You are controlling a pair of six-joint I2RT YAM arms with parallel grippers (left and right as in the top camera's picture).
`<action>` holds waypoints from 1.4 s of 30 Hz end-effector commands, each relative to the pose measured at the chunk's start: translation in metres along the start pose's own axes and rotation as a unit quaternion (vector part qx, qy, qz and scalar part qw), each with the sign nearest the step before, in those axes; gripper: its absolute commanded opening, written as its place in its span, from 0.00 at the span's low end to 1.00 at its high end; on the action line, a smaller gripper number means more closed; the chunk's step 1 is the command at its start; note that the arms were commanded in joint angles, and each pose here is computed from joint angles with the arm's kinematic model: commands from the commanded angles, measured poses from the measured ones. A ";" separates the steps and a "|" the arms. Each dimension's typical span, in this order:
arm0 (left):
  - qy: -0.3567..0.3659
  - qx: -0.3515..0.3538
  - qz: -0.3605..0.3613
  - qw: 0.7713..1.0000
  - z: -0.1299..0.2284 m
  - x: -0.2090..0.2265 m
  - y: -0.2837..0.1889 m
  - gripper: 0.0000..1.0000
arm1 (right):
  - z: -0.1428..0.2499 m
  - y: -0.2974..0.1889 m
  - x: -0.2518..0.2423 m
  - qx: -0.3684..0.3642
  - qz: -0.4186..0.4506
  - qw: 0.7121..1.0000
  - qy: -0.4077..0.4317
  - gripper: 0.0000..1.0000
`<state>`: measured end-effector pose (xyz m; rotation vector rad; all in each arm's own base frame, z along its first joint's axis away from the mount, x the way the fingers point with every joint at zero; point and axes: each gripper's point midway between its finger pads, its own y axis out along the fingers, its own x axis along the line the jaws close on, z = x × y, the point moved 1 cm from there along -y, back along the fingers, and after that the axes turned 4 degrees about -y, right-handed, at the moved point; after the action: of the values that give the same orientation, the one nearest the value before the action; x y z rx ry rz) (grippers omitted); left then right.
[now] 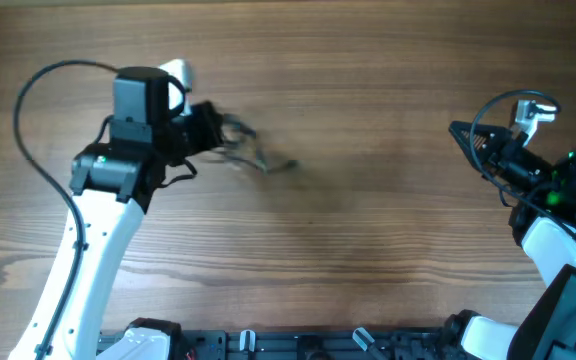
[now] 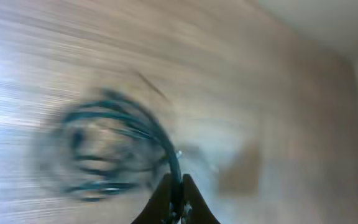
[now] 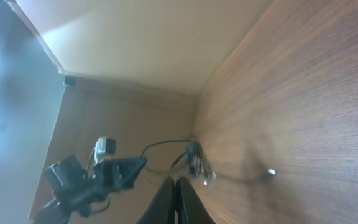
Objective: Untangle cables
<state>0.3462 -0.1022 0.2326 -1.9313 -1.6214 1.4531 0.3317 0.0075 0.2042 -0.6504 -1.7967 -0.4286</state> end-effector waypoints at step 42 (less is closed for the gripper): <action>0.238 0.083 0.229 0.940 0.074 -0.126 0.015 0.04 | 0.056 0.055 0.008 0.105 -0.029 0.990 -0.093 0.99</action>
<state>0.3395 -0.1826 0.2168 -2.0363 -1.4344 1.1319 0.3365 0.0625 0.1929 -0.5882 -1.8121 -0.3306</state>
